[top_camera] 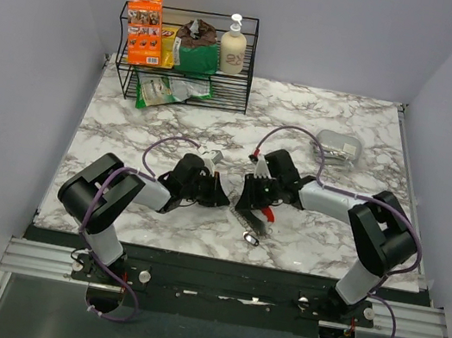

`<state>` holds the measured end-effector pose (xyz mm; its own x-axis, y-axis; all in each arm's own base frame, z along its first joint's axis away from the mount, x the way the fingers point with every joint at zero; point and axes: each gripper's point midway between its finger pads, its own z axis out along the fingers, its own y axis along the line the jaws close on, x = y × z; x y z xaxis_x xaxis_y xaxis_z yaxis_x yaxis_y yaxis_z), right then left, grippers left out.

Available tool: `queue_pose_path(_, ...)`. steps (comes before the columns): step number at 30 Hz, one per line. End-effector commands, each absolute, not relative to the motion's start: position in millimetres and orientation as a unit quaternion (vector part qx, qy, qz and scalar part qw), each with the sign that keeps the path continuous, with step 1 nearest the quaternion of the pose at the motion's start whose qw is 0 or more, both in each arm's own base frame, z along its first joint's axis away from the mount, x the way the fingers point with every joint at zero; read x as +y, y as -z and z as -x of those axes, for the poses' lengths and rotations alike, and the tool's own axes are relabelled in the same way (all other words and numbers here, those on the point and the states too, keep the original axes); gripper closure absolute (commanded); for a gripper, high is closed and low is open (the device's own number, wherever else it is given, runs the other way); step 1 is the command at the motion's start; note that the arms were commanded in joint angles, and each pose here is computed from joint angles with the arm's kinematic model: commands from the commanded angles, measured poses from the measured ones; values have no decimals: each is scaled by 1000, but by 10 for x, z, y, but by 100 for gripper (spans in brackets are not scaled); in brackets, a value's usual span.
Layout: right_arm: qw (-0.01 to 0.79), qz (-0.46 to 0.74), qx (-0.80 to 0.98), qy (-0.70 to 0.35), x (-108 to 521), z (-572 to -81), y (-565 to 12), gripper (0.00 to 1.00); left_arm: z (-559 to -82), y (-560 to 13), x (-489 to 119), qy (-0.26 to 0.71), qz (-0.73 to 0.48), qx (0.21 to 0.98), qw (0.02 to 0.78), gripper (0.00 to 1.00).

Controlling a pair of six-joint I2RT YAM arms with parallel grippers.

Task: Put the keys on the keyring

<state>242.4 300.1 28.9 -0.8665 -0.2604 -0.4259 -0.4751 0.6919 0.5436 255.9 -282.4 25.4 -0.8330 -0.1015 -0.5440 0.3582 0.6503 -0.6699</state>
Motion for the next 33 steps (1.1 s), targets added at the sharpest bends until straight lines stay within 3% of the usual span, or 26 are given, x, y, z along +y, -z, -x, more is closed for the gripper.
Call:
queue_pose_path(1, 169, 215, 901, -336, 2948, -2331, -359, 70, -2538, -240, -2804, 404, -84, 865, 286, 100)
queue_pose_path(24, 312, 282, 826, -374, 3001, -2456, -1253, 61, -2382, -1000, -2763, 407, -205, 815, 357, 100)
queue_pose_path(33, 403, 314, 760, -401, 2943, -2355, -1787, 12, -2282, -1530, -2727, 407, -245, 784, 399, 100)
